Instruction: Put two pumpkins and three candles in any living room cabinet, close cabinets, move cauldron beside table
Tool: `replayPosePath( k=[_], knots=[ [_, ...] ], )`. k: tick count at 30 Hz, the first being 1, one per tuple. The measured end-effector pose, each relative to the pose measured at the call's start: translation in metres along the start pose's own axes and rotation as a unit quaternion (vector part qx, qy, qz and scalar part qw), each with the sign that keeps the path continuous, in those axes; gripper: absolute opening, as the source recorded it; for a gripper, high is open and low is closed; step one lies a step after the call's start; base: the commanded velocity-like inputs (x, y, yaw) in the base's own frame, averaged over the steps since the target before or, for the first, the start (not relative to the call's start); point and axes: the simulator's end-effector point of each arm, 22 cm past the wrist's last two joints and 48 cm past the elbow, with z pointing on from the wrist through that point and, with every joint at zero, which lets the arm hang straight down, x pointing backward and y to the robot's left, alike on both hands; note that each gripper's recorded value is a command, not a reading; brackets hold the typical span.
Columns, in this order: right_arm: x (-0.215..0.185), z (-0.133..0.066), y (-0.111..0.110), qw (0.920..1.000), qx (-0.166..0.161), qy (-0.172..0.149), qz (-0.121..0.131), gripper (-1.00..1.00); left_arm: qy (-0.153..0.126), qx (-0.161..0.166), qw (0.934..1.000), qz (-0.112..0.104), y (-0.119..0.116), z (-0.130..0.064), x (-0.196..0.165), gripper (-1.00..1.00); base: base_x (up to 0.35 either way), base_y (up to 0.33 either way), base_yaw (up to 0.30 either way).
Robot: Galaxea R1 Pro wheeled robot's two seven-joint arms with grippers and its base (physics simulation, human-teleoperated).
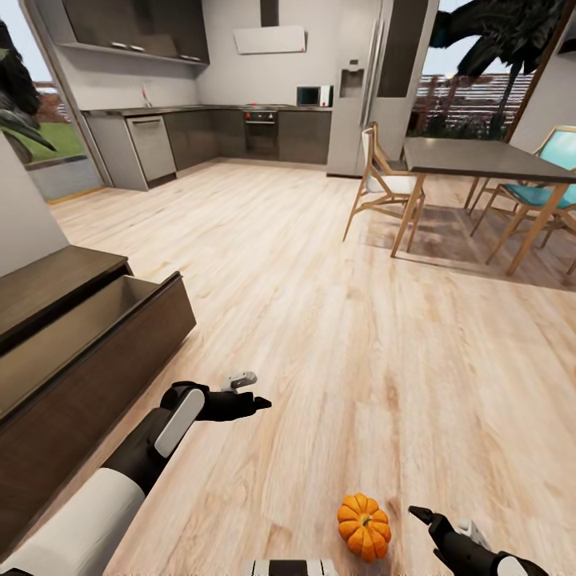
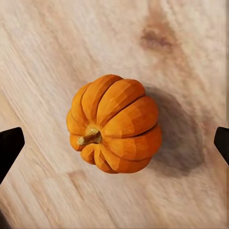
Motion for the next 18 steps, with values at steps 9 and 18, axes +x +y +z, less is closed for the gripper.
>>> replayPosePath(
  k=[9,18],
  knots=[
    [0.006,0.007,-0.012,0.9999,0.009,0.007,0.004,1.0,0.016,-0.002,0.9998,-0.009,0.011,0.015,0.012,1.0,0.0,0.0,0.0],
    [0.015,0.011,0.009,0.9991,-0.034,0.019,-0.016,1.0,0.02,-0.002,0.9997,-0.011,0.013,0.019,0.015,1.0,0.0,0.0,0.0]
  ],
)
